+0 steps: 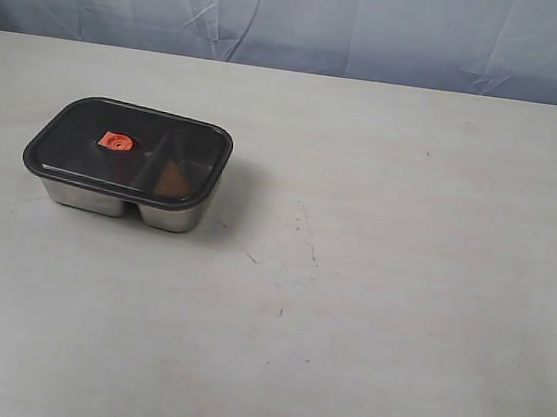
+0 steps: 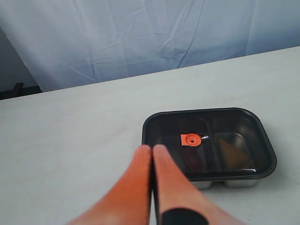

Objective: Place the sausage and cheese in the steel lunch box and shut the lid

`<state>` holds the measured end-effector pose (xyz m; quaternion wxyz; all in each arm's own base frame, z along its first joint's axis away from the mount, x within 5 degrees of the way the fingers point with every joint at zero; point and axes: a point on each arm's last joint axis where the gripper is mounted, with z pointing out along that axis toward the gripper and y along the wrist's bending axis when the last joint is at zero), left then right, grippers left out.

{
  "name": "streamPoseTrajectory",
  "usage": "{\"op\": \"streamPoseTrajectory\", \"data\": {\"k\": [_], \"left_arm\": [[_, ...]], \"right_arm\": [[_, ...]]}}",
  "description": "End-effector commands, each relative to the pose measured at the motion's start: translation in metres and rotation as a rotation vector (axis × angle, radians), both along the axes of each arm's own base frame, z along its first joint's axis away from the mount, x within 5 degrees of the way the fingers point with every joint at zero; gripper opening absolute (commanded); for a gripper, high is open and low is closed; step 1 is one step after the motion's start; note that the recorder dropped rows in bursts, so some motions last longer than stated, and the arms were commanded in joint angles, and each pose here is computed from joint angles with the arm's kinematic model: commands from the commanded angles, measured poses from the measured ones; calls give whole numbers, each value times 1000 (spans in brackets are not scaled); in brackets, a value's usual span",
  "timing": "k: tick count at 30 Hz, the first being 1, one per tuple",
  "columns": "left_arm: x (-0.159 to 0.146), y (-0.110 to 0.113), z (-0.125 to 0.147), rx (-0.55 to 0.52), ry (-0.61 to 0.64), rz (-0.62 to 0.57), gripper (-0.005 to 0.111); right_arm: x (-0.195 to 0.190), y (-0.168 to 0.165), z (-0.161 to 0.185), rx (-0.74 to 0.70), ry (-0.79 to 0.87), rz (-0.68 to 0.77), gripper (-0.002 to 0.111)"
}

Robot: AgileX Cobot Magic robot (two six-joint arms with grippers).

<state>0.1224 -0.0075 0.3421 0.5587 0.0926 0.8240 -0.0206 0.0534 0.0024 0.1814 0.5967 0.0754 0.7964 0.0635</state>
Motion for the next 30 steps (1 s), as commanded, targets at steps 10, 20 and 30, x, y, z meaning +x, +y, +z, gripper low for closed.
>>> {"op": "streamPoseTrajectory", "data": {"k": [10, 20, 30], "left_arm": [[0, 0, 0, -4, -5, 5, 0], [-13, 5, -24, -14, -67, 82, 0], [-45, 6, -108, -264, 10, 246, 0]], "right_arm": [[0, 0, 0, -4, -12, -5, -1], [0, 0, 0, -4, -12, -5, -1], [0, 0, 0, -4, -12, -5, -1]]}}
